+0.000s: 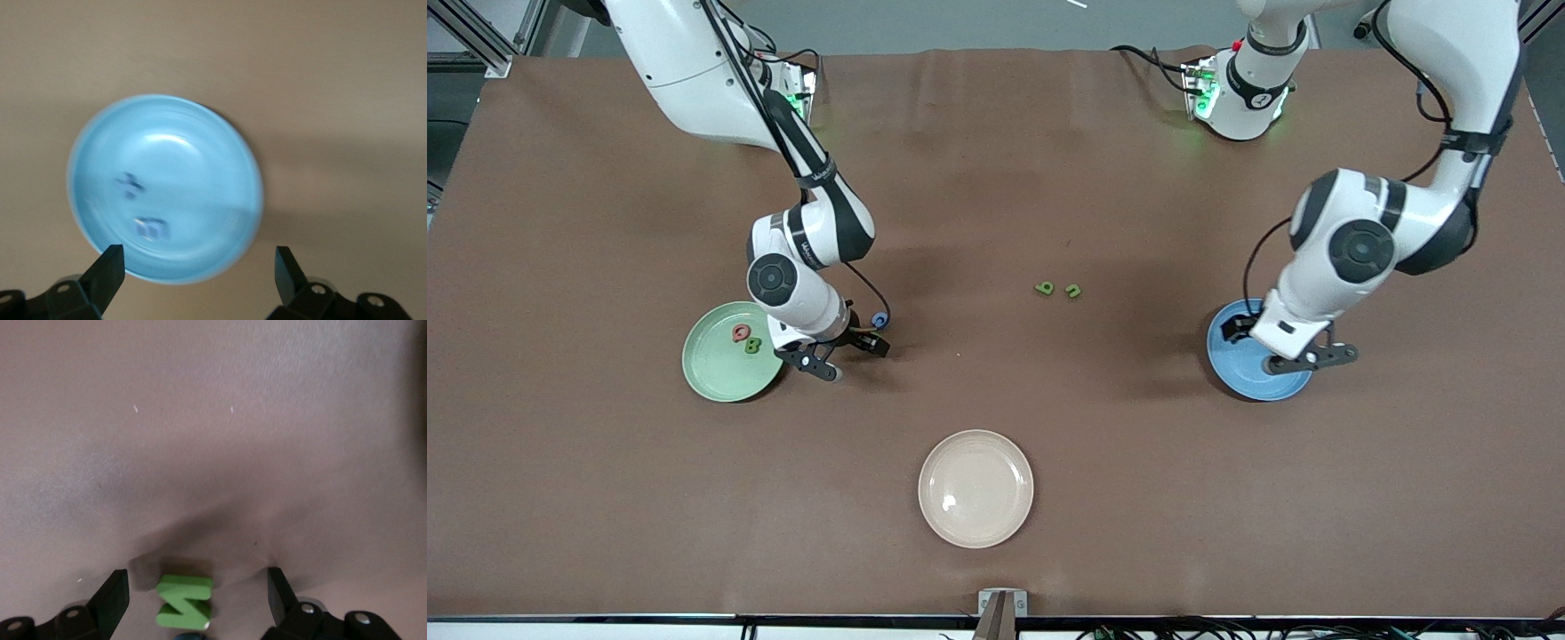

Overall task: Sort upper and lower case letters into plates
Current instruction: 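Carry the N to the green plate while the left gripper reaches u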

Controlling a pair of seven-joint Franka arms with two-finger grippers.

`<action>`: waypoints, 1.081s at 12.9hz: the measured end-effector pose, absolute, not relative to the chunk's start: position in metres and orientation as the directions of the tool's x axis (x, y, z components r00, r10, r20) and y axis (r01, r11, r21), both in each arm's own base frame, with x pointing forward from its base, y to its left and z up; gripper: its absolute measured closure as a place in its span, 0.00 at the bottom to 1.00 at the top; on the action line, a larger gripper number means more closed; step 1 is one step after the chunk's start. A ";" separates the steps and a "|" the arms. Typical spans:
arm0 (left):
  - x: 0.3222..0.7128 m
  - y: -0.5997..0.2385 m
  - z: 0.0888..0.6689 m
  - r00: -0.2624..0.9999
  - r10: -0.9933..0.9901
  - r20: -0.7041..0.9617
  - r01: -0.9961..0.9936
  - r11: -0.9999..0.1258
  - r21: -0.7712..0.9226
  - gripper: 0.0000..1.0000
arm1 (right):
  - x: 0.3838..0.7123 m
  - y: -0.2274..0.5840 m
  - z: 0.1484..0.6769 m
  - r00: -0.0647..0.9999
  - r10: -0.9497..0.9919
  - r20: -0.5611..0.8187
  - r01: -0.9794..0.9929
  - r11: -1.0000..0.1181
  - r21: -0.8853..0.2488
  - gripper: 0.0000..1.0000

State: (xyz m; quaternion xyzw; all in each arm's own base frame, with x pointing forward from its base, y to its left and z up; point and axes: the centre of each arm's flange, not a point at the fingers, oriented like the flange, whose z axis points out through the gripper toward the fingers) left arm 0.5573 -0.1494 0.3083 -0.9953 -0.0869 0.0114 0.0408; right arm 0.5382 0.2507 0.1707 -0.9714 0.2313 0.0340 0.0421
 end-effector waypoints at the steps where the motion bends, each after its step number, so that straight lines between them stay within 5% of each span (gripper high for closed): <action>1: 0.550 -0.177 0.312 0.976 0.218 -0.009 0.217 -0.974 -0.070 0.00 | 0.537 0.254 0.171 0.884 -0.459 -0.087 -0.465 -0.883 -0.064 0.10; 5: 0.510 -0.274 0.306 0.923 0.385 -0.017 0.384 -0.922 -0.050 0.00 | 0.534 0.260 0.171 0.871 -0.483 -0.089 -0.489 -0.870 -0.060 0.18; 9: 0.480 -0.341 0.281 0.821 0.570 -0.043 0.571 -0.821 0.011 0.00 | 0.535 0.262 0.177 0.866 -0.493 -0.085 -0.498 -0.865 -0.067 0.62; 14: 0.453 -0.380 0.239 0.763 0.638 -0.103 0.643 -0.766 0.017 0.01 | 0.537 0.256 0.179 0.870 -0.482 -0.105 -0.489 -0.872 -0.041 0.65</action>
